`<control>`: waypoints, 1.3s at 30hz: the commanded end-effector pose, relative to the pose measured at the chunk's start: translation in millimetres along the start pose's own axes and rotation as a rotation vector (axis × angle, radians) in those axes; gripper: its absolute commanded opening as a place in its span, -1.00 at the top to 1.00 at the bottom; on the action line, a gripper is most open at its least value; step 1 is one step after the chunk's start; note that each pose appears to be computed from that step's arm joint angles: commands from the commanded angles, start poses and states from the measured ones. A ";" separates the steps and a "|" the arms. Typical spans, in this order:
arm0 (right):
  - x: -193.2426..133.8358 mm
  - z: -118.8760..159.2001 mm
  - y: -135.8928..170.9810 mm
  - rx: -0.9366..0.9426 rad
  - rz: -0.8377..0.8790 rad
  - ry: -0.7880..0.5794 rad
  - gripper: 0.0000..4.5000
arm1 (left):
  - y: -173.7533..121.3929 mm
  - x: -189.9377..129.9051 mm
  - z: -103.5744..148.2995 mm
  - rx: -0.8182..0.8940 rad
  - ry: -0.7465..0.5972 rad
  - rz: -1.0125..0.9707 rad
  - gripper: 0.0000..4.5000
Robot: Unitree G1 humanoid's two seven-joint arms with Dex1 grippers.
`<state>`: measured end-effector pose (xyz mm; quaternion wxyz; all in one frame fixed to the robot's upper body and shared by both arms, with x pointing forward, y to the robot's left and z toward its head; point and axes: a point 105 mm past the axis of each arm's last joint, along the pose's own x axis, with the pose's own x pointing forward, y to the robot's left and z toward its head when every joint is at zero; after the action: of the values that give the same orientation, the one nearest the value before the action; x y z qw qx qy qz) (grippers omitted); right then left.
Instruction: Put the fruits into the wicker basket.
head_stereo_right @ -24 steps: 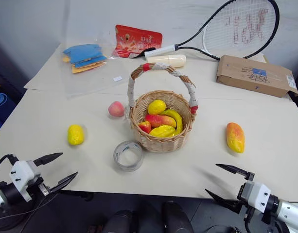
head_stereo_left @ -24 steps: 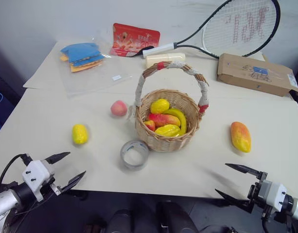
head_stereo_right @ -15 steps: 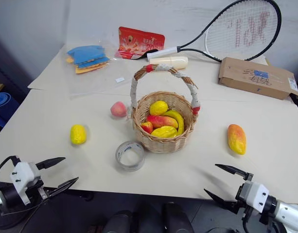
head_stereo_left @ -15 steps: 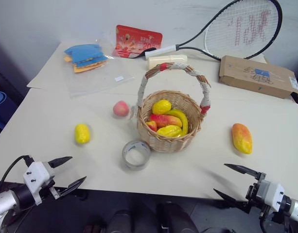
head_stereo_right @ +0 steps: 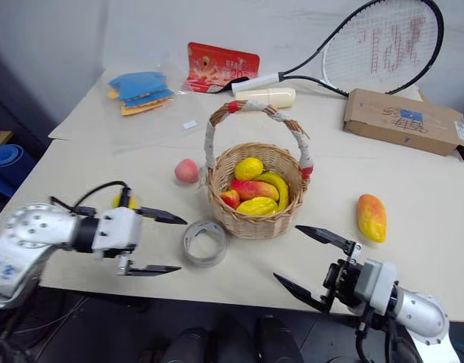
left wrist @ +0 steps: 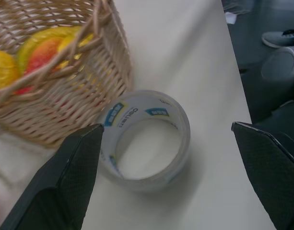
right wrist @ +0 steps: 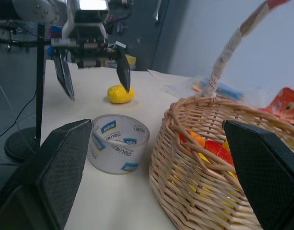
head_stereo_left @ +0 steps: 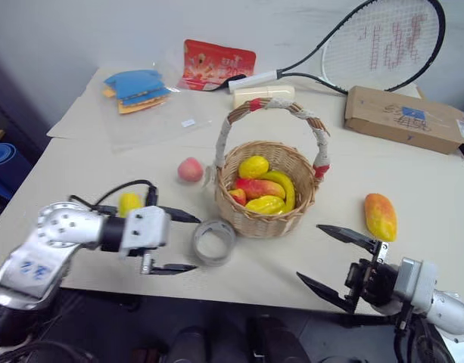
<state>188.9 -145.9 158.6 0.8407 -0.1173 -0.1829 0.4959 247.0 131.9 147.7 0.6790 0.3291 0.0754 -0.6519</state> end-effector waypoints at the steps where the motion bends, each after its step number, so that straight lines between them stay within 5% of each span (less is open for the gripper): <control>1: 6.6 9.3 0.3 -0.027 -0.014 -0.027 -0.98 | -1.6 5.1 -13.8 0.055 0.101 -0.088 -1.00; 4: 2.1 5.2 0.6 -0.031 -0.034 -0.002 -1.00 | -0.7 13.6 -23.6 0.092 0.173 -0.138 -0.75; 10: -2.4 -1.2 4.8 -0.020 -0.040 0.011 -1.00 | -4.6 26.4 -24.5 0.079 0.165 -0.177 0.08; 16: 0.1 -3.0 16.5 0.036 0.080 -0.017 -1.00 | -14.1 2.9 -6.3 -0.038 0.042 -0.129 0.86; 19: 7.0 4.6 14.8 0.032 0.121 -0.065 -1.00 | -9.7 -26.8 0.8 -0.172 -0.032 0.033 0.87; 23: 34.8 29.5 9.3 0.027 0.179 -0.199 -1.00 | 9.5 -120.1 -22.3 -0.422 -0.109 0.616 0.87; 29: 60.3 42.4 0.5 0.053 0.151 -0.274 -1.00 | -23.4 -228.7 -98.7 -0.748 -0.043 1.324 0.87; 35: 73.5 41.8 -5.1 0.039 0.176 -0.293 -1.00 | -54.9 -218.7 -137.5 -0.989 -0.063 1.339 0.87; 39: 77.3 37.8 -14.3 0.017 0.194 -0.270 -1.00 | -58.5 -228.1 -151.3 -1.012 -0.014 1.390 0.34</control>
<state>218.2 -81.9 210.2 0.7600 -0.0536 -0.2726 0.5876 209.1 400.9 115.4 0.9856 -0.0740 0.1518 0.0115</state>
